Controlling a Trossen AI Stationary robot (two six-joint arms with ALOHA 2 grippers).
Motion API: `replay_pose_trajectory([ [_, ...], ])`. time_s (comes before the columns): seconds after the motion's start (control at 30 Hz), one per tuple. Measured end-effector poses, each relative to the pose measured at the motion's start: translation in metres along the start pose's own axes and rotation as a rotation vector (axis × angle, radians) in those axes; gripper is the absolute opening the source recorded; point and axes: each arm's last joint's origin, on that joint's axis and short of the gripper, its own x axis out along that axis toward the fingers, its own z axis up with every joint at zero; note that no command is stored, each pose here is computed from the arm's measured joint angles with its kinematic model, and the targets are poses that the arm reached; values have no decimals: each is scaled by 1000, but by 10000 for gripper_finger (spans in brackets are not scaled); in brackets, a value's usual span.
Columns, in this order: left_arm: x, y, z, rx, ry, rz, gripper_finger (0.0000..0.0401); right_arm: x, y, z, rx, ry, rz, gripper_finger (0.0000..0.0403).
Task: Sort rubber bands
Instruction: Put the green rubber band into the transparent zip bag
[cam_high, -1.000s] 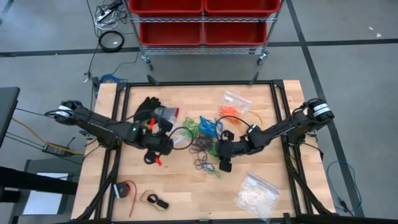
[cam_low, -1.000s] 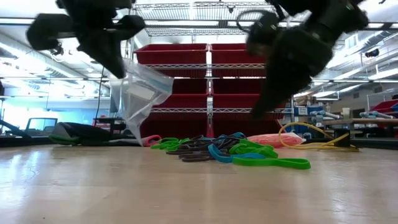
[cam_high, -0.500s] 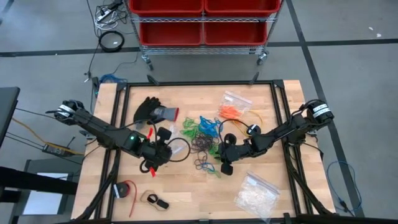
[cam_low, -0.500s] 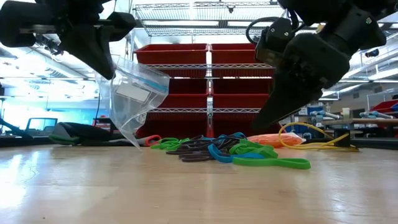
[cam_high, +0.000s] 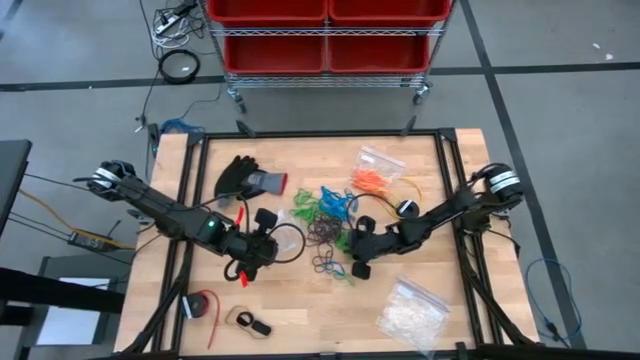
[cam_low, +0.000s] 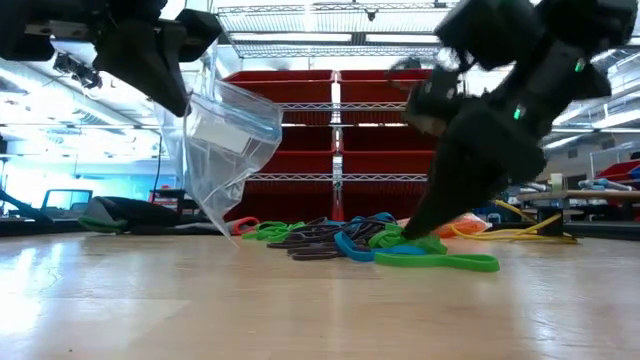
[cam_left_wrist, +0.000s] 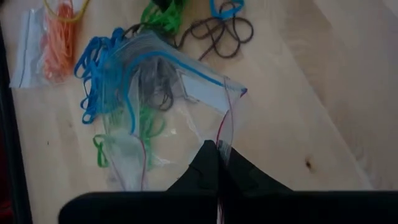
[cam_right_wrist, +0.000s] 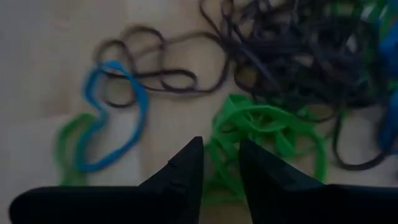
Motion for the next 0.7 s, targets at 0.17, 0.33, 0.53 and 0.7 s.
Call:
replay_pose_trajectory([
  [0.17,-1,-3,2,-6,-21,-4,0,7,0,2,26,-16,-52,75],
  [0.33,-1,-3,3,-42,-26,-6,0,-5,7,24,-14,-89,-37,12],
  [0.53,-1,-2,4,-54,-38,-1,0,-24,12,49,-57,-81,-25,12],
  [0.7,-1,-2,7,-67,-66,5,1,-43,21,77,-115,-157,-4,2],
])
